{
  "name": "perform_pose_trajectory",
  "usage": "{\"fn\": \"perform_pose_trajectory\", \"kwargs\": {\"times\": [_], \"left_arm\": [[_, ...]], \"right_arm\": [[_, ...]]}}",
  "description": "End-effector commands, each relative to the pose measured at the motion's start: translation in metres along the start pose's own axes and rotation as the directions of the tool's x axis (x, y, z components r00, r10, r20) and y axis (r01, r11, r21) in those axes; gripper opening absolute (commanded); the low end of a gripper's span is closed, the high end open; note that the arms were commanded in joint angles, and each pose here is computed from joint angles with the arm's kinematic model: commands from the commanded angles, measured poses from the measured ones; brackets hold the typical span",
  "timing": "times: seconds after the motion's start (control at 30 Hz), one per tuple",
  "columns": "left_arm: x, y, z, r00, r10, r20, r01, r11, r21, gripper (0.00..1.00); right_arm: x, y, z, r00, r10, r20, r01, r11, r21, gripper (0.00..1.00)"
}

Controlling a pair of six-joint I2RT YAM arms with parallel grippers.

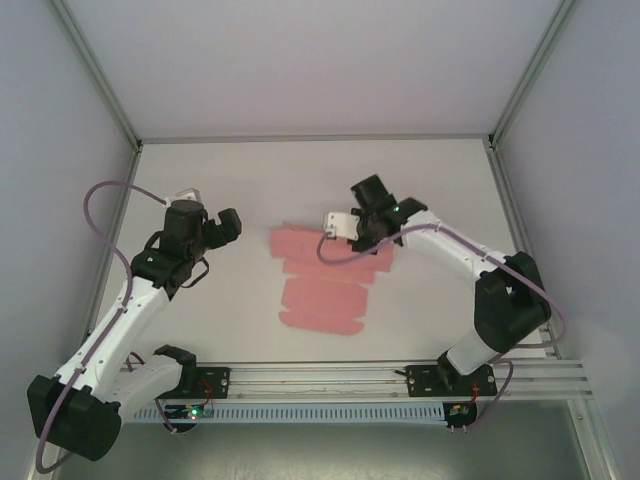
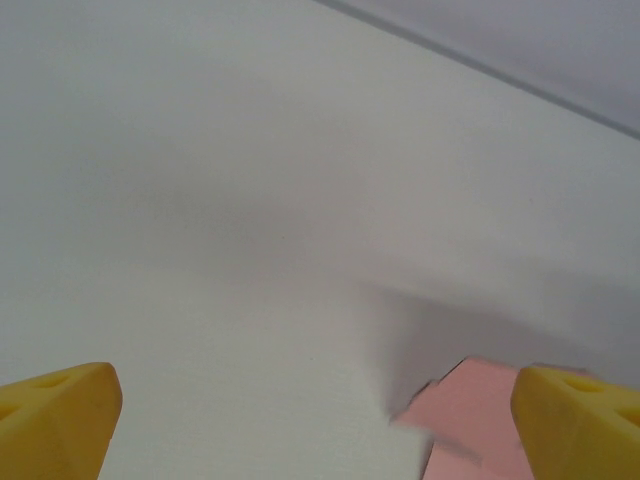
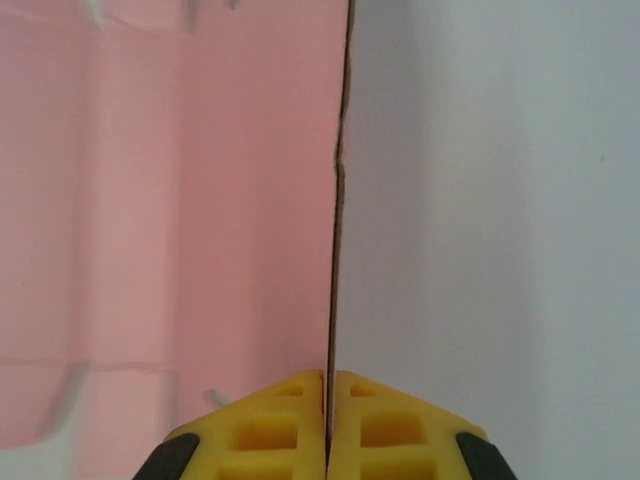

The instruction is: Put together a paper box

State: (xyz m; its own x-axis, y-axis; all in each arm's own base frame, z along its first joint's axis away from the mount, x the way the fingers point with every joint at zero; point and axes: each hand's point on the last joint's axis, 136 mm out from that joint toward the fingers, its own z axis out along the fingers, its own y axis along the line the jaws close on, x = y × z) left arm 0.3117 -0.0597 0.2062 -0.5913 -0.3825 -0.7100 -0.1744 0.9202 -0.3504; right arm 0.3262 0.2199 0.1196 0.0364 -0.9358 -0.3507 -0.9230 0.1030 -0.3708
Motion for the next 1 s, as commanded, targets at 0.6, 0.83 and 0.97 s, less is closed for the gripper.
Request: {"fn": "perform_pose_trajectory", "kwargs": {"times": [0.6,0.83,0.97], "left_arm": [[0.002,-0.053,0.070,0.978,0.142,-0.150,-0.110,0.973,0.203,1.00],[0.006,-0.078,0.088,0.952,0.229,-0.204,-0.158,0.936,0.315,1.00],[0.028,-0.125,0.054,0.873,0.488,0.000,-0.365,0.652,0.665,1.00]], "right_arm": [[-0.016,-0.012,0.008,0.976,-0.216,0.023,0.192,0.907,0.375,0.00],[-0.010,-0.003,0.011,0.989,-0.141,0.050,0.123,0.956,0.266,0.00],[-0.011,-0.001,0.010,0.988,-0.106,0.108,0.081,0.973,0.215,0.00]]}}
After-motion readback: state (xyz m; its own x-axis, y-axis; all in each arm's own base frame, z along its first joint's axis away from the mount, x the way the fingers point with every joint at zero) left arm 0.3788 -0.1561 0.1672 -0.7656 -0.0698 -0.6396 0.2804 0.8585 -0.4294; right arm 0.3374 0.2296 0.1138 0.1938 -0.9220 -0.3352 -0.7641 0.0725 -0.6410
